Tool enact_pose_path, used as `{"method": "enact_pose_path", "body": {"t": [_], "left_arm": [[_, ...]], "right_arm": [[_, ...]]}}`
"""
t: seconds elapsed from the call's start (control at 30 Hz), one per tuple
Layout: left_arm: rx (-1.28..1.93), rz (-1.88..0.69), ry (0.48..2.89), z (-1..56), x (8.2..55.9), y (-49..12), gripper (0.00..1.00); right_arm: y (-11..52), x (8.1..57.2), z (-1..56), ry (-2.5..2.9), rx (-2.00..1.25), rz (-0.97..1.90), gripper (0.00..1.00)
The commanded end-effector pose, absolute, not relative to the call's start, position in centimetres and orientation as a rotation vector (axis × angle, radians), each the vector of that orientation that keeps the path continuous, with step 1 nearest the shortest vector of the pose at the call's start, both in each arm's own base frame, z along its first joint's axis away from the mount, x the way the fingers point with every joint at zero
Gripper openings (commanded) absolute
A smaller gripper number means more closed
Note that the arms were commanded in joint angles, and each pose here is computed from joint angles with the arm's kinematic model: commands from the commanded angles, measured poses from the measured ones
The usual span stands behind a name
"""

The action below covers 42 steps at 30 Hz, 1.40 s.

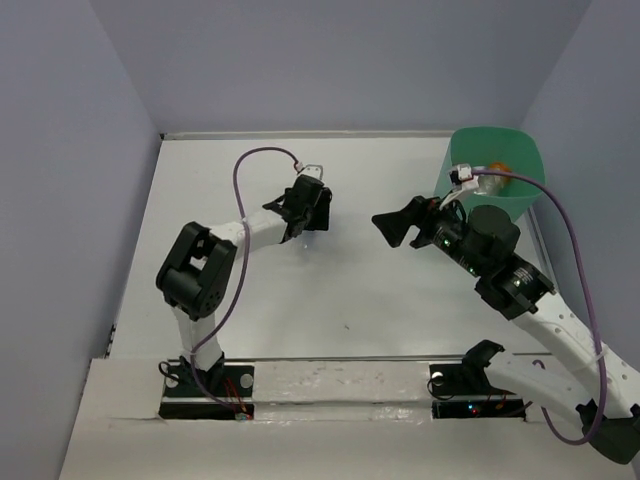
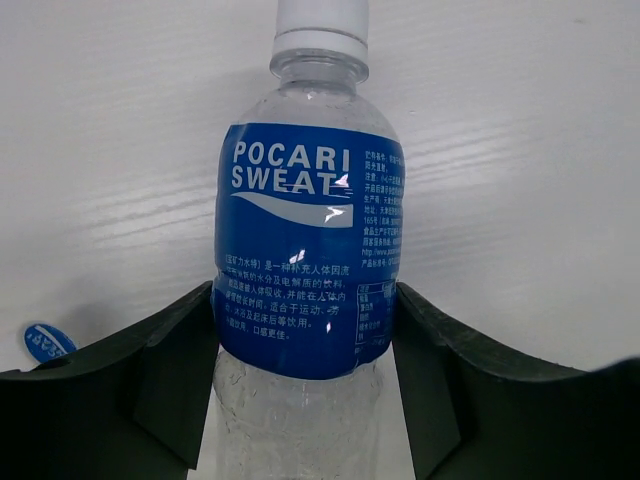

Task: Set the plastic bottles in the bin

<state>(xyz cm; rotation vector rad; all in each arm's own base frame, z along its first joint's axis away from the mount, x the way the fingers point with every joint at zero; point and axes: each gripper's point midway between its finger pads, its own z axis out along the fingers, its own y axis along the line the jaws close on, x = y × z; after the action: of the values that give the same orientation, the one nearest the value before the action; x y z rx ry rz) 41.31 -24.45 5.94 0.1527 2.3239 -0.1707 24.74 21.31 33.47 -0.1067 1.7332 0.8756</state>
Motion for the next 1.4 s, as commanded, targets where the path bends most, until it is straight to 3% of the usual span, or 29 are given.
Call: {"method": "enact_pose_path", "body": {"t": [0.0, 0.23, 0.4, 0.97, 1.1, 1.27, 1.37], "left_arm": [[0.168, -0.594, 2.011, 18.9, 38.9, -27.5, 0.56], [0.303, -0.998, 1.800, 24.7, 31.3, -30.0, 0.56], [0.390, -1.117, 1.714, 26.7, 27.1, -31.0, 0.57], [0.502, -1.221, 1.587, 30.5, 23.3, -32.2, 0.57], [0.517, -1.237, 1.589, 30.5, 22.9, -32.6, 0.59], [0.519, -1.252, 1.562, 31.3, 22.4, -32.6, 0.61], [0.514, -1.256, 1.552, 31.8, 22.3, -32.5, 0.63]], "right_arm": [[20.4, 25.4, 35.1, 1.674, -0.038, 0.843, 1.00], [22.6, 27.5, 33.5, 1.748, -0.058, 0.837, 1.00], [25.3, 27.5, 34.5, 1.725, -0.137, 0.957, 1.00], [27.3, 28.5, 33.0, 1.755, -0.112, 1.038, 1.00], [27.9, 28.2, 34.1, 1.722, -0.120, 1.094, 0.89], [28.2, 27.9, 34.2, 1.720, -0.116, 1.131, 0.86], [28.2, 27.7, 34.4, 1.715, -0.100, 1.148, 0.71]]}}
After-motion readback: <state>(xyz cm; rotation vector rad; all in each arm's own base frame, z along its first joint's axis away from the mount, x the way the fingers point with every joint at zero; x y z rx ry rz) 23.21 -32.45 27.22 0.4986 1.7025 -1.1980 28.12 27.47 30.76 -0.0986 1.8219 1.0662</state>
